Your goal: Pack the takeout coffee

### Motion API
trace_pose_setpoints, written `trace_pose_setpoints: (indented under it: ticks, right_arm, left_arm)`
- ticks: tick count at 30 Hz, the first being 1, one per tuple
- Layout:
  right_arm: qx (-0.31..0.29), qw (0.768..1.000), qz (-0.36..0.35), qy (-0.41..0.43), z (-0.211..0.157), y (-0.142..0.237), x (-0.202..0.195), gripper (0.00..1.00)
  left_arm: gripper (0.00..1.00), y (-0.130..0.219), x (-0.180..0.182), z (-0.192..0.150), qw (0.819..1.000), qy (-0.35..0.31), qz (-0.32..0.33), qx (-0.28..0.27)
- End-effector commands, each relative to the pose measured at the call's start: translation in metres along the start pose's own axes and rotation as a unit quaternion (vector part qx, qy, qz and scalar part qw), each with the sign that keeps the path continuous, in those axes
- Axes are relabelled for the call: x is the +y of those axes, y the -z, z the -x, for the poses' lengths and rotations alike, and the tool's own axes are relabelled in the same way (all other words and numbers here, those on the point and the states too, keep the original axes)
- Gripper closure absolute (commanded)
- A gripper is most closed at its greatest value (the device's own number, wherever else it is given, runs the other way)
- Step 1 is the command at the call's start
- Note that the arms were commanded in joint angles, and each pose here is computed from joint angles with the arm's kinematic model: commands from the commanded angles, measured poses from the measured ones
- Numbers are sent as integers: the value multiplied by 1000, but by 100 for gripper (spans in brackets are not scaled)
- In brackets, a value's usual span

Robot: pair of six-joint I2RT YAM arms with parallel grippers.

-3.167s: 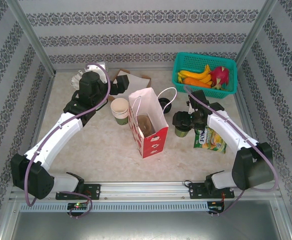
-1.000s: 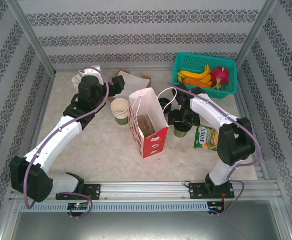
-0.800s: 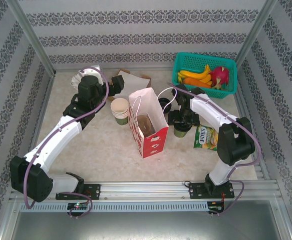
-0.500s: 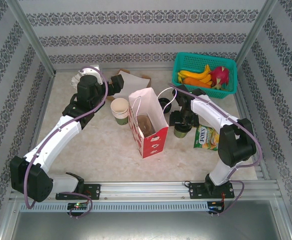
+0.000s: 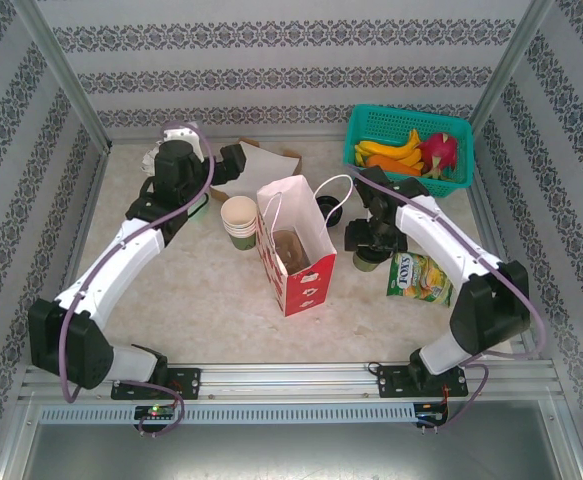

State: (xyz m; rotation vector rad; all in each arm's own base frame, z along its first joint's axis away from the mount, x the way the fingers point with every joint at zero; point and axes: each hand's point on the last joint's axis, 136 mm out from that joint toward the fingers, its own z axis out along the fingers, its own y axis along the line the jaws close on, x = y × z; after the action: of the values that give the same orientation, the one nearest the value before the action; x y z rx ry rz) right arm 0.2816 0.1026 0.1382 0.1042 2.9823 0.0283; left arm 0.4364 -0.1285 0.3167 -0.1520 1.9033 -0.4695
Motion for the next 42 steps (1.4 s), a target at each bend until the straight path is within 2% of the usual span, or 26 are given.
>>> trace_pose_setpoints:
  ticks: [1,6,10,13,17,20,24,29,33,38,42]
  right_arm:
    - [4,1000,-26,7,-15,15,-18,19]
    - [-6,999,-31,7,-26,37,-27,20]
    - [-20,999,-25,3,-35,55,-32,21]
    - [-27,999,-22,3,-41,66,-34,21]
    - [-40,999,-24,0,-45,74,-38,22]
    - [-46,999,-20,-4,-46,76,-38,22]
    - [-44,999,-20,-3,-46,75,-37,22]
    - [-47,999,-17,2,-46,78,-35,22]
    - [-49,999,-19,6,-47,85,-37,22]
    - [-52,998,-18,4,-51,89,-38,23]
    - [-54,998,-15,2,-53,92,-38,23]
  left_arm:
    - [1,-2,-14,8,999,-18,-28,23]
    - [1,-13,-24,7,996,-39,-40,71]
    - [1,-24,-44,-1,986,-74,-94,118]
    - [1,-31,-68,-12,966,-113,-167,164]
    - [0,-27,-96,-33,920,-159,-272,234]
    - [0,-20,-109,-45,893,-195,-316,255]
    - [3,-9,-115,-53,868,-248,-336,268]
    - [20,-3,-113,-70,843,-288,-340,300]
    - [36,-9,-111,-77,838,-312,-323,309]
    - [38,-18,-115,-85,830,-333,-317,316]
    - [45,-23,-115,-91,824,-342,-312,327]
